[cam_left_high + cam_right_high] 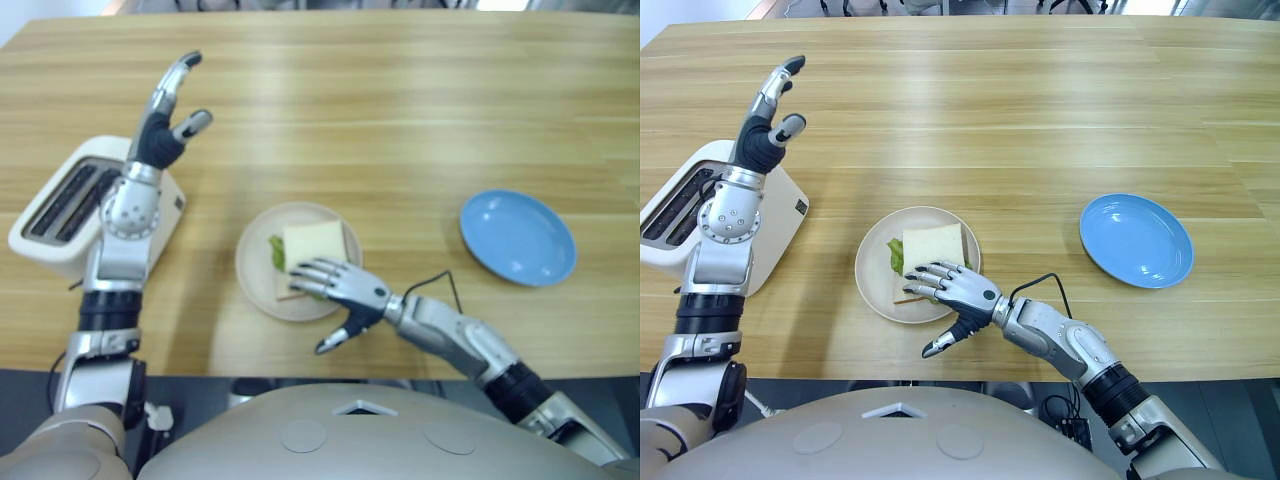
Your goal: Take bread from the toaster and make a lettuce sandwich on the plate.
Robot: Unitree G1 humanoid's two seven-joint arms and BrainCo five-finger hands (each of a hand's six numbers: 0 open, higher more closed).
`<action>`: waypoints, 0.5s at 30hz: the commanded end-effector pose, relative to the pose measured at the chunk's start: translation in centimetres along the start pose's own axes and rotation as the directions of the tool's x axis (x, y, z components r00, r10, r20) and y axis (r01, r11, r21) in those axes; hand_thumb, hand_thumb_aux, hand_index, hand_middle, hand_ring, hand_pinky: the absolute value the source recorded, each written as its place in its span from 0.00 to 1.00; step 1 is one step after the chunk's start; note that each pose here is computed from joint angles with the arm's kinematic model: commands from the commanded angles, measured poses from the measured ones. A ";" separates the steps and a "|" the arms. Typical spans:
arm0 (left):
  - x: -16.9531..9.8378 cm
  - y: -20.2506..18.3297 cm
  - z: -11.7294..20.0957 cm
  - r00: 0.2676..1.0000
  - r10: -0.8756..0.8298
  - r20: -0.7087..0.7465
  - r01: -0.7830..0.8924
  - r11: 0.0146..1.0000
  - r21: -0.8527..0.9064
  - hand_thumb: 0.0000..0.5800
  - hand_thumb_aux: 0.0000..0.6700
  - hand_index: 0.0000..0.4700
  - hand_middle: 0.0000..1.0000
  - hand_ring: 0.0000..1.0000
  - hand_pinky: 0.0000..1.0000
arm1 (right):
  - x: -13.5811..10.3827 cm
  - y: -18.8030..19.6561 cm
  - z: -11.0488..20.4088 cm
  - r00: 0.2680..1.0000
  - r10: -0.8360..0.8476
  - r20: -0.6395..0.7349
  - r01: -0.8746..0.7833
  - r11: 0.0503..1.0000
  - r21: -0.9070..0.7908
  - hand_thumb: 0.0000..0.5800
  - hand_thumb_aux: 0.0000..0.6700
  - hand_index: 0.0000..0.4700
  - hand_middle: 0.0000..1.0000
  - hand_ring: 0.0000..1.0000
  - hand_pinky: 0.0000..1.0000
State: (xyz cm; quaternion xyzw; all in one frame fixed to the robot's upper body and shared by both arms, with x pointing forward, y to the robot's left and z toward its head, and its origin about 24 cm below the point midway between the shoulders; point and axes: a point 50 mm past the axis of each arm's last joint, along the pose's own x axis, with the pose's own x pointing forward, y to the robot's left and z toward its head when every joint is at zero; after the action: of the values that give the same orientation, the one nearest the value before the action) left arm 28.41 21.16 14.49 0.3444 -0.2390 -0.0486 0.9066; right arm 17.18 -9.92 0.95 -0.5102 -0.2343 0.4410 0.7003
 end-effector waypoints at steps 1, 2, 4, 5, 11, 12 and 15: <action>-1.0 -2.0 -0.6 0.997 -0.069 -0.046 0.065 0.995 -0.076 0.00 0.00 0.00 0.00 0.00 0.00 | -1.1 -1.5 -0.6 0.993 -0.116 -0.029 0.118 0.991 0.065 0.00 0.00 0.00 0.00 0.00 0.00; -1.5 -2.6 -0.9 0.995 -0.082 -0.064 0.075 0.991 -0.107 0.00 0.00 0.00 0.00 0.00 0.00 | -1.1 -3.2 -0.3 0.973 -0.232 -0.014 0.232 0.967 0.108 0.00 0.00 0.00 0.00 0.00 0.00; -2.2 -3.7 -1.4 0.991 -0.102 -0.091 0.089 0.986 -0.144 0.00 0.00 0.00 0.00 0.00 0.00 | -1.6 -6.5 0.0 0.906 -0.424 0.006 0.415 0.889 0.195 0.00 0.00 0.00 0.00 0.00 0.00; -2.5 -4.0 -1.7 0.989 -0.108 -0.102 0.092 0.985 -0.149 0.00 0.00 0.00 0.00 0.00 0.00 | -1.9 -7.8 0.1 0.871 -0.491 0.012 0.475 0.850 0.226 0.00 0.00 0.00 0.00 0.00 0.00; -3.1 -4.6 -2.4 0.983 -0.127 -0.129 0.107 0.982 -0.152 0.00 0.00 0.00 0.00 0.00 0.00 | -4.8 -14.3 -0.1 0.690 -0.723 0.032 0.708 0.683 0.182 0.00 0.00 0.00 0.00 0.00 0.00; -3.1 -4.4 -2.2 0.985 -0.125 -0.120 0.107 0.983 -0.148 0.00 0.00 0.00 0.00 0.00 0.00 | -5.3 -15.1 -0.1 0.666 -0.745 0.032 0.730 0.660 0.174 0.00 0.00 0.00 0.00 0.00 0.00; -3.2 -3.7 -1.9 0.986 -0.130 -0.108 0.116 0.985 -0.129 0.00 0.00 0.00 0.00 0.00 0.00 | -6.5 -16.5 -0.3 0.630 -0.776 0.016 0.762 0.622 0.180 0.00 0.00 0.00 0.00 0.00 0.00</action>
State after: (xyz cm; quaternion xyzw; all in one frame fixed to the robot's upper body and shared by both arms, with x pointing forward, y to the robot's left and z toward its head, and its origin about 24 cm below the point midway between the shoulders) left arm 27.06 19.98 9.24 0.2899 -0.1615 -0.0919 0.9389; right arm 20.40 -16.47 16.21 -0.2909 -0.4312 0.1474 0.8413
